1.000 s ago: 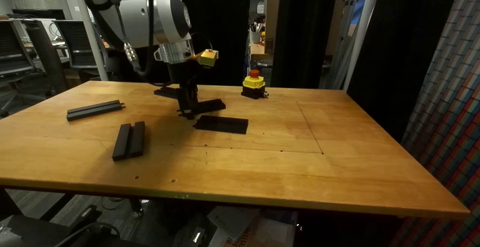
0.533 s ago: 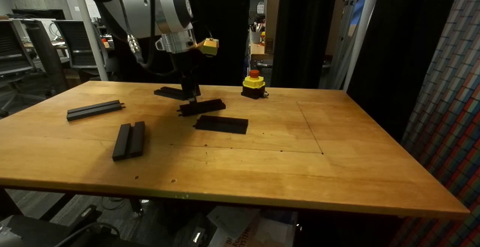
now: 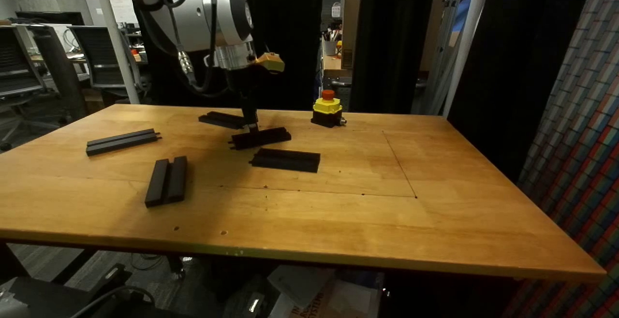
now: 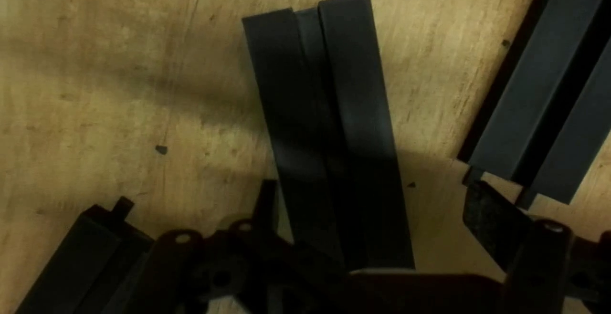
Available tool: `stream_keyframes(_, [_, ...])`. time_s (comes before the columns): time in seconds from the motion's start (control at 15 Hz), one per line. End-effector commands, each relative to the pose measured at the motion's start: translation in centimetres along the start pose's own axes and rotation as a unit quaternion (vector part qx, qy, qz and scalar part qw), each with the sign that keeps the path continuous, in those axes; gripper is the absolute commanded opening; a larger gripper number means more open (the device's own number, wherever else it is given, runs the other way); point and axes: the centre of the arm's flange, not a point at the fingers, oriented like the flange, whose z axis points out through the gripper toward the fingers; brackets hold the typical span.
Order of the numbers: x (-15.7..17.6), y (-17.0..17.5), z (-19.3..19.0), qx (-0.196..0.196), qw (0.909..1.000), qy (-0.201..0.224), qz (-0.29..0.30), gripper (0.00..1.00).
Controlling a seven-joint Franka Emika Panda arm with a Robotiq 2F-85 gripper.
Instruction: Stack the black objects together
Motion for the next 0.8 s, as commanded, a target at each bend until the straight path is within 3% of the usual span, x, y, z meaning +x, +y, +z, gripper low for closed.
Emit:
stream_keyframes(0.0, [-0.9,2.2,0.8,0.006,0.9995,0.020,-0.024,1.00])
stream_keyframes(0.73, [-2.8,1.6,2.5,0.000,0.9963,0.053,-0.068,1.00])
